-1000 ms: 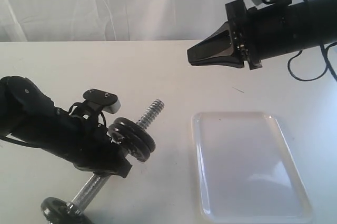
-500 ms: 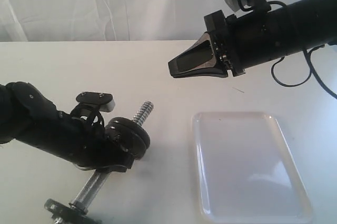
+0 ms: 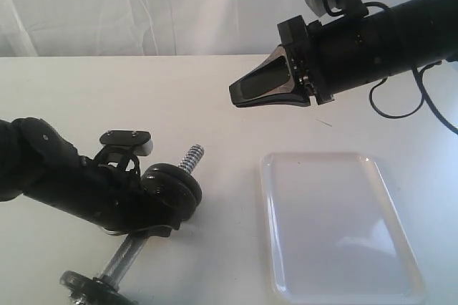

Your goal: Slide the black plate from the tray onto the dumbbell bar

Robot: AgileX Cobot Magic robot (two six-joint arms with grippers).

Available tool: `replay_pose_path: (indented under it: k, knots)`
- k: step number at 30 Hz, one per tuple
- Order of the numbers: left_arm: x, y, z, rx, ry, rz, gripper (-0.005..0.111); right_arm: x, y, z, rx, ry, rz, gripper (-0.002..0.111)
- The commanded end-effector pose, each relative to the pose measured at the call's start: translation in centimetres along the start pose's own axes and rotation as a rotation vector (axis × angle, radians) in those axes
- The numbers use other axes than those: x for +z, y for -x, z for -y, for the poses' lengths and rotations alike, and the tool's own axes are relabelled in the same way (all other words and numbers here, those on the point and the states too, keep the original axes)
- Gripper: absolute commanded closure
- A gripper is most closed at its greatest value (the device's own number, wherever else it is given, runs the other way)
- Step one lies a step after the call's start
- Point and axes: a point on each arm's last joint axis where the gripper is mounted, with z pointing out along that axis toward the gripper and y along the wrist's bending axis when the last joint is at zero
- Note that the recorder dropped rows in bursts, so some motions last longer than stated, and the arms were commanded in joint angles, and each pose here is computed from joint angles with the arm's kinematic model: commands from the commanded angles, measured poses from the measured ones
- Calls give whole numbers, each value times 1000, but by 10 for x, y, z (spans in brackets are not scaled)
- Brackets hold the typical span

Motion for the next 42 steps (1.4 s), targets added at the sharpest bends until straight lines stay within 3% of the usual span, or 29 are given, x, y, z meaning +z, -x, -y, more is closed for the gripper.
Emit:
replay_pose_path:
  k: [1, 7, 10, 22, 28, 39, 42]
  knots:
    - [-12, 10, 5, -13, -9, 70, 71, -1, 0, -3, -24, 4, 0, 108]
    - [-12, 8, 7, -2, -25, 46, 42, -1, 0, -3, -24, 4, 0, 108]
    - [-12, 7, 8, -1, -34, 36, 36, -1, 0, -3, -24, 4, 0, 108]
    - [-12, 0, 9, 81, -52, -35, 36, -1, 0, -3, -20, 4, 0, 108]
    - [-12, -2, 10, 105, -60, -61, 53, -1, 0, -3, -20, 4, 0, 108]
    - [-1, -9, 6, 107, -60, -126, 53, -1, 0, -3, -20, 4, 0, 108]
    - [-1, -9, 6, 104, -60, -128, 61, -1, 0, -3, -20, 4, 0, 108]
